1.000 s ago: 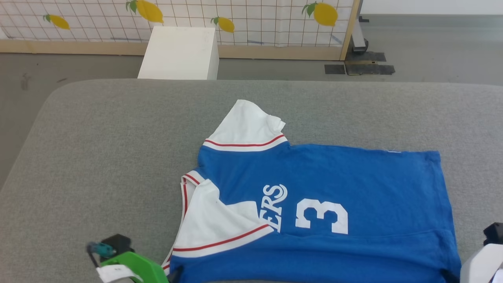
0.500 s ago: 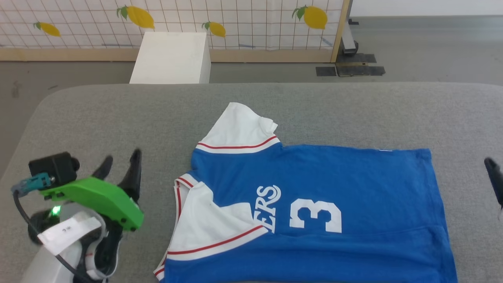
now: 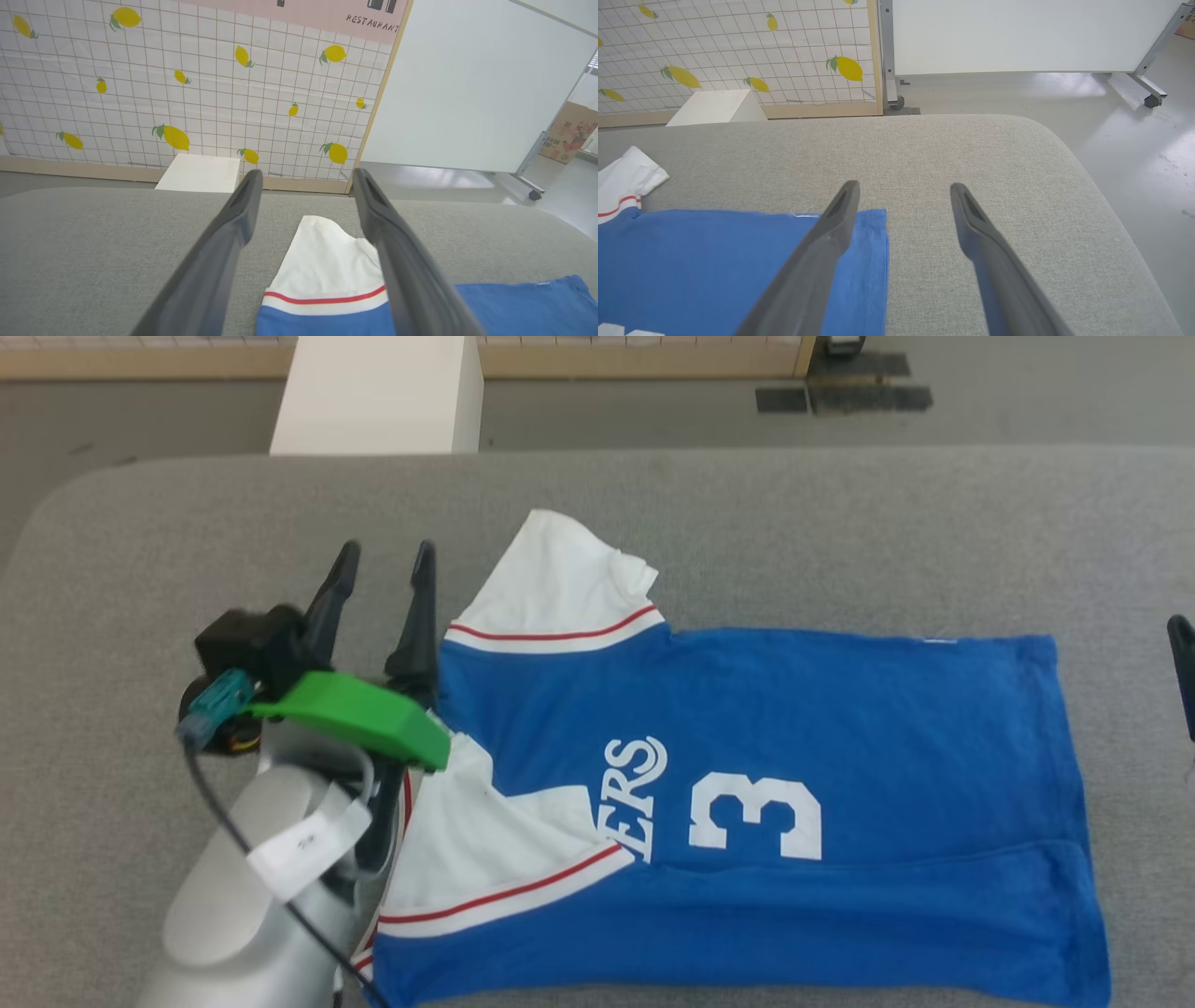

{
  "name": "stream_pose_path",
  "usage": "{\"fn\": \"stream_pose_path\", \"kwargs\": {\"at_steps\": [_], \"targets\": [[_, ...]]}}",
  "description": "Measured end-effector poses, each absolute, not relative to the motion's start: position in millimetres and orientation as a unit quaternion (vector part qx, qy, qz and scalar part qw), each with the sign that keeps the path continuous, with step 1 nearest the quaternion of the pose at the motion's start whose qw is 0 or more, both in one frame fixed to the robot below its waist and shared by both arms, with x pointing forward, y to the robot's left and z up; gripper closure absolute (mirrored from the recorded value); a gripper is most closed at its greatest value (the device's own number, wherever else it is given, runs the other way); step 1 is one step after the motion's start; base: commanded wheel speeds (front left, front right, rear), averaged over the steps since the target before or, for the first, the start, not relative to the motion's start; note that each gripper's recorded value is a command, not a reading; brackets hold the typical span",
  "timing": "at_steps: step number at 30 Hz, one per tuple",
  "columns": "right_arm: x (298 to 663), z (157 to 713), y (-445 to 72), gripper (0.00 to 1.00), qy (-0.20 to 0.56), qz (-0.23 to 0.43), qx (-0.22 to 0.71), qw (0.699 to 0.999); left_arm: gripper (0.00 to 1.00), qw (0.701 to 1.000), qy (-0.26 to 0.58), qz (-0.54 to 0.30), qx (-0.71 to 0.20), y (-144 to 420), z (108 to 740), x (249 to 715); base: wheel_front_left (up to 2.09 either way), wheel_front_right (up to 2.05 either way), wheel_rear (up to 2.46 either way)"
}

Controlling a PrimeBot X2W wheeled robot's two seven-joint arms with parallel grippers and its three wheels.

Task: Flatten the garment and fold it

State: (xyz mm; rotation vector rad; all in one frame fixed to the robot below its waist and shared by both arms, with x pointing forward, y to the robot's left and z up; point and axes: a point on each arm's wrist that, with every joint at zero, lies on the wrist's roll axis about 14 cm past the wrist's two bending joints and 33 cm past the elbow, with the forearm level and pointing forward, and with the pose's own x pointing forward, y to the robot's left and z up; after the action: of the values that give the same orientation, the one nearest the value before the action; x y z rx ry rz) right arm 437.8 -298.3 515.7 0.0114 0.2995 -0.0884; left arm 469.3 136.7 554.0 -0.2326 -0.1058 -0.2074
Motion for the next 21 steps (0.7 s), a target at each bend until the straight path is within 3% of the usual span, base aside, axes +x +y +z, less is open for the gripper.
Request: {"fn": "stream_pose_path", "kwargs": {"at_steps": [7,12,16,21], "targets": [[462.9,494.2,-291.5,0.0,0.17,-0.031,0.0,0.985,0.0,0.985,0.003,-0.138,-0.107,109.2,520.2,519.3,0.0,0.0,0.0],[480.8,481.4,-278.1,0.0,0.18,-0.011,-0.003,0.984,0.0,0.981,0.087,-0.153,-0.08,94.5,495.9,561.5,0.0,0.0,0.0],[490.7,471.0,-267.9,0.0,0.188,0.004,-0.004,0.982,0.0,0.972,0.179,-0.142,-0.056,95.7,469.0,591.0,0.0,0.0,0.0],[491.1,456.1,-269.0,0.0,0.207,0.006,-0.009,0.978,0.0,0.94,0.316,-0.127,-0.021,93.1,429.2,607.9,0.0,0.0,0.0]]}}
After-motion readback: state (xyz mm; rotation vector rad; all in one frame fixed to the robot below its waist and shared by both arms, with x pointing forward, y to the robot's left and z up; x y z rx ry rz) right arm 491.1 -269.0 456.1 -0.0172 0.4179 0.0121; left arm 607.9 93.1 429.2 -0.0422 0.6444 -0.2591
